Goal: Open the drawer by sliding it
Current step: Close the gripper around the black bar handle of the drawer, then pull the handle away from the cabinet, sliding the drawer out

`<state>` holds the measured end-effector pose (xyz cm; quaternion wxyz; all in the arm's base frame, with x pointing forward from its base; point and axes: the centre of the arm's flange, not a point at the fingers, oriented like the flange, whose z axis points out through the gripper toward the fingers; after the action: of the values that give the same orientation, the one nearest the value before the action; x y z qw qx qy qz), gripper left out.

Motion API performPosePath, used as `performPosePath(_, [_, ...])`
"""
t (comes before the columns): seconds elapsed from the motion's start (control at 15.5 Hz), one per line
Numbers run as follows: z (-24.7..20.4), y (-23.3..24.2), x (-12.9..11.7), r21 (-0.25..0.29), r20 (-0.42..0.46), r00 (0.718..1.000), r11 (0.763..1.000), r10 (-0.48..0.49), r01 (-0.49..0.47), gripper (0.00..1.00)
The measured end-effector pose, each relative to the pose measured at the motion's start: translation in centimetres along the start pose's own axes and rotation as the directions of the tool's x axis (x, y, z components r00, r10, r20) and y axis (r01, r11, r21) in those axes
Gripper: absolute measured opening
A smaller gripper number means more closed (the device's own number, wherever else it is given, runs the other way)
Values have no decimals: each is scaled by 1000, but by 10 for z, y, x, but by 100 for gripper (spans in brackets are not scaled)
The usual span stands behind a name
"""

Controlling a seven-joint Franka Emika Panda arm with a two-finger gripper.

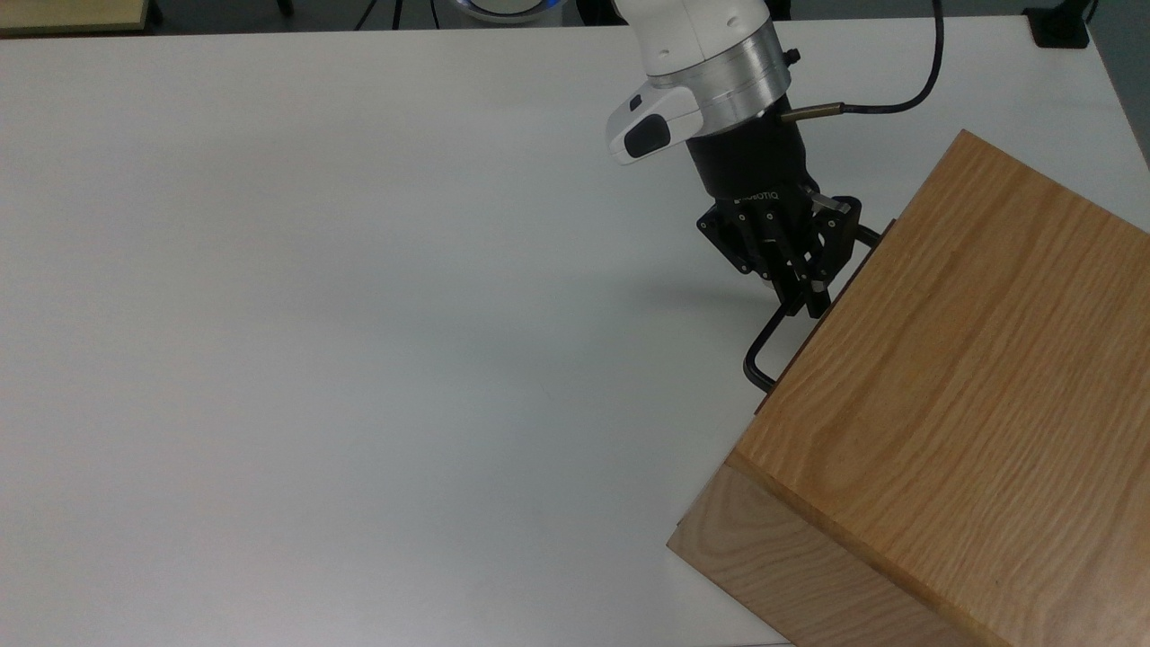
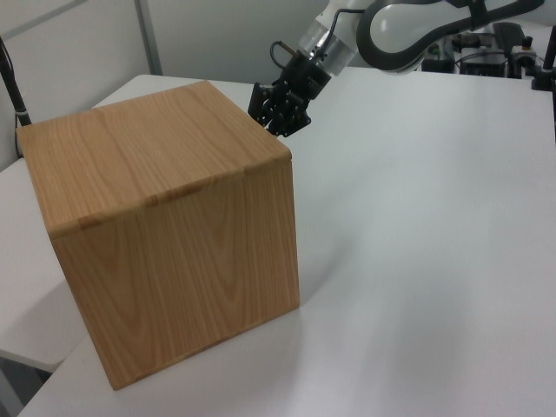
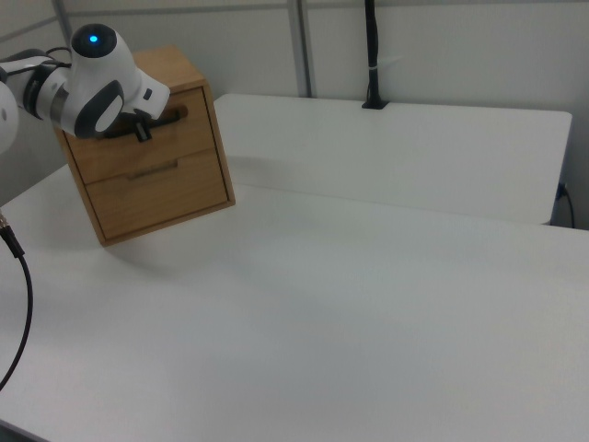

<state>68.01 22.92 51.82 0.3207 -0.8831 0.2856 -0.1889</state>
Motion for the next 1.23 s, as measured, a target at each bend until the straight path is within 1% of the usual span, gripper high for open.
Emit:
performPosePath(0.19, [-1, 1, 1, -3, 3, 1000, 1000, 15, -15, 21])
performPosePath(0.26, [-1, 2, 1, -5, 4, 1000, 1000, 18, -18, 17])
performPosePath(0.77, [-13, 12, 2, -17, 1, 999, 999, 46, -46, 16])
performPosePath(0.97, [-29, 25, 2, -39, 4, 998, 997, 60, -59, 15])
performPosePath(1.23, [-53, 45, 9, -92, 38, 995, 992, 88, -84, 15])
